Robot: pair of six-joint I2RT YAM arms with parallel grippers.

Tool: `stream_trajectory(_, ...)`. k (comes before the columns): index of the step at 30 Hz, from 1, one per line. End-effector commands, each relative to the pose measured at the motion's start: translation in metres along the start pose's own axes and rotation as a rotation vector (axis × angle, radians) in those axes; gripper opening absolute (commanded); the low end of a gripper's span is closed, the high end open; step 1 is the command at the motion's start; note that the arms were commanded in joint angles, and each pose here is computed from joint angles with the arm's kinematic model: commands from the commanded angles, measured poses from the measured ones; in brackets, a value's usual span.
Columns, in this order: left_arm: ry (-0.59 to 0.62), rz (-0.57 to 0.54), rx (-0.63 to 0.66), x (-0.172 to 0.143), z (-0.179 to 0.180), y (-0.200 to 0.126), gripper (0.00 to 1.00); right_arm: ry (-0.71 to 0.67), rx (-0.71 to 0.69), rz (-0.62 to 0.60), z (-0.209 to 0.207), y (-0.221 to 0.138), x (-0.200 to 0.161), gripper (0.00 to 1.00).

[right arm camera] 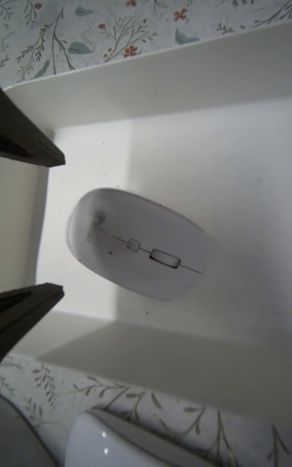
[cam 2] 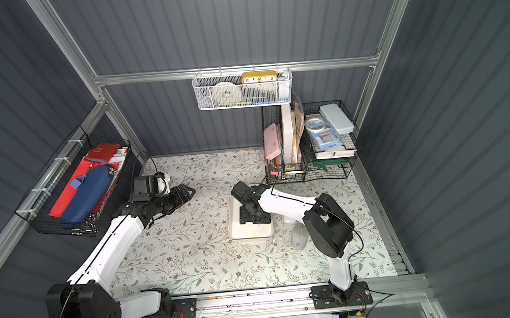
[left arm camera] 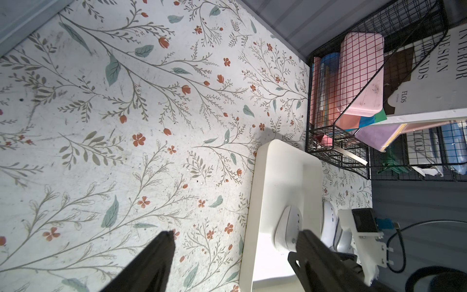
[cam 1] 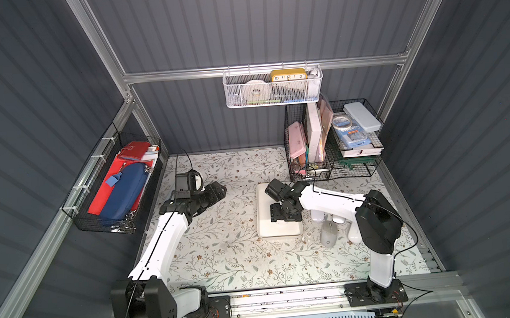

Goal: Take out the mouse from the storage box
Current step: Pick up the mouse from the storage box.

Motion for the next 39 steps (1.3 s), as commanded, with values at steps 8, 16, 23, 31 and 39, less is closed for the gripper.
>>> stream_trajectory(8, 0.050, -0.010, -0.010, 0.006, -0.005, -0.005, 0.81, 0.112, 0.031, 0.061, 0.001, 0.034, 0.013, 0.84)
stream_trajectory(16, 0.055, -0.016, -0.021, 0.004, -0.005, -0.002, 0.82, 0.149, -0.031, 0.010, -0.012, 0.044, 0.042, 0.85)
stream_trajectory(23, 0.059, -0.006, -0.013, 0.001, -0.003, 0.000, 0.82, 0.112, -0.028, 0.096, 0.003, 0.060, 0.041, 0.78)
stream_trajectory(31, 0.052, 0.002, -0.013, -0.001, -0.001, 0.003, 0.82, 0.010, -0.031, 0.083, 0.013, 0.052, 0.028, 0.79)
stream_trajectory(39, 0.051, -0.010, -0.015, -0.002, -0.002, -0.002, 0.82, -0.025, -0.100, 0.093, 0.000, 0.047, 0.011, 0.80)
Point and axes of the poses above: each gripper's point midway between its finger pads, its own y axis out along the fingers, its own z axis along the line the jaws close on, x = y × z, the point moved 5 cm from there along -y, back along the fingers, and after that the axes turned 12 degrees about y, right-handed, at the moved point
